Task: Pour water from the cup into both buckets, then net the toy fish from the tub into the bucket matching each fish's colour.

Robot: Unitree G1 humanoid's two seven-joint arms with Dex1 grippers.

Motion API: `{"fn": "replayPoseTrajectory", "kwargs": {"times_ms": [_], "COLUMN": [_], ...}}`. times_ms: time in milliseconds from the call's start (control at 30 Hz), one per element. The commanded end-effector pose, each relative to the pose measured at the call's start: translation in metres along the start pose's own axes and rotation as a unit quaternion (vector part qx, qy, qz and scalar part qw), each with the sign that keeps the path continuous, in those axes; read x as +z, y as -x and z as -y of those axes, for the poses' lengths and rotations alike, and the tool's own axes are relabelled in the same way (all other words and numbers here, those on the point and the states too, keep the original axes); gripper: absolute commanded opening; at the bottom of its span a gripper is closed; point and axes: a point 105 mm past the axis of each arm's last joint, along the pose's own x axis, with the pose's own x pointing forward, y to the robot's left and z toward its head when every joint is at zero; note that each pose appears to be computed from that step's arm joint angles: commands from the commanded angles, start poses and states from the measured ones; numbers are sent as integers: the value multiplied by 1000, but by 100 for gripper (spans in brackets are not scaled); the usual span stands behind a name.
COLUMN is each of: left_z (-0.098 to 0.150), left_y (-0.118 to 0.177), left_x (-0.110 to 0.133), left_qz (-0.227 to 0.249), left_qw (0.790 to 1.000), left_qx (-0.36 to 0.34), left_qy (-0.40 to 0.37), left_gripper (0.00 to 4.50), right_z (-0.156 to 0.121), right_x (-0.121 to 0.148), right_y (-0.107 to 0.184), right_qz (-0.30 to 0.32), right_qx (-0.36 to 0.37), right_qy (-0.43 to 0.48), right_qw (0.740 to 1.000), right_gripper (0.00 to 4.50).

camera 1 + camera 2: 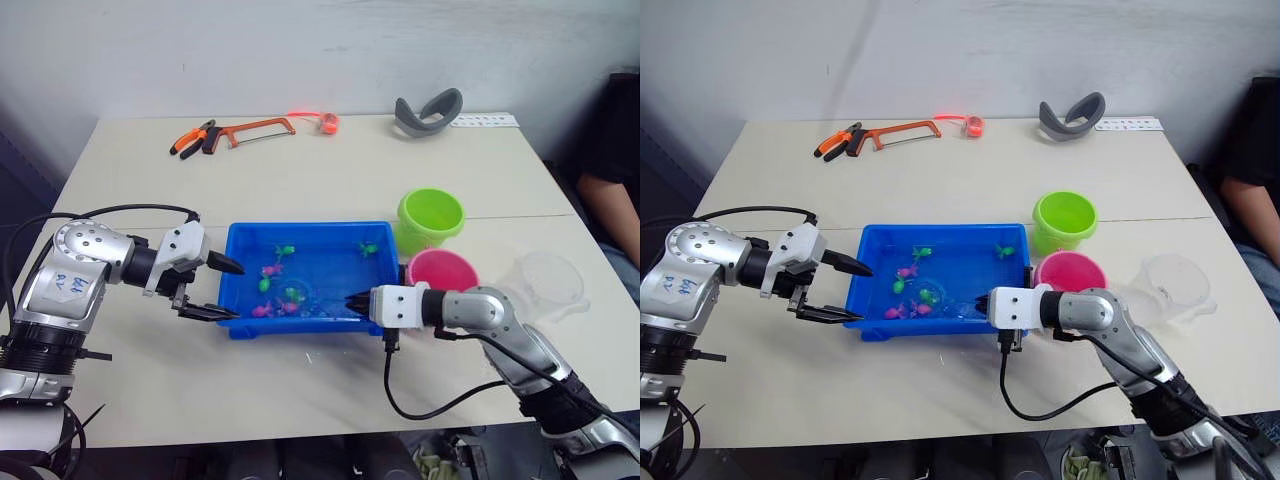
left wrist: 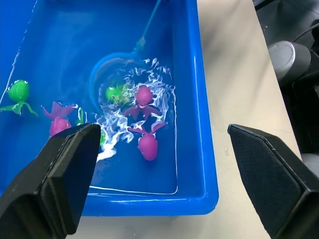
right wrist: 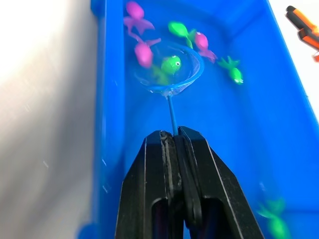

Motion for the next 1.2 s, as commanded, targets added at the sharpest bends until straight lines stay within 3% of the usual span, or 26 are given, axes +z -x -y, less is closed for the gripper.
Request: {"fn": "replayPoseTrajectory", "kwargs": {"times_ms": [33, 300, 533, 900, 1200], "left_z": [-5, -10, -21, -21, -15], "left_y": [7, -1, -9, -39, -66], "left_x": [9, 12, 30, 56, 83], "left_qz": [5, 17, 65, 119, 160], "left_qw": [1000, 999, 998, 991, 978], "left_qx": [13, 4, -4, -57, -118], "left_qy": [-20, -28, -21, -35, -64], "left_gripper": [445, 445, 445, 445, 445], "right_z": [8, 6, 13, 18, 13], "right_x": [17, 27, 28, 39, 46], "right_y": [9, 23, 46, 93, 148], "right_qz": [36, 49, 33, 9, -45], "right_qx": [-20, -24, -62, -146, -246], "right_qy": [-40, -121, -146, -163, -175], "right_qw": [998, 991, 987, 976, 952], "right_gripper": [0, 0, 0, 0, 0]}}
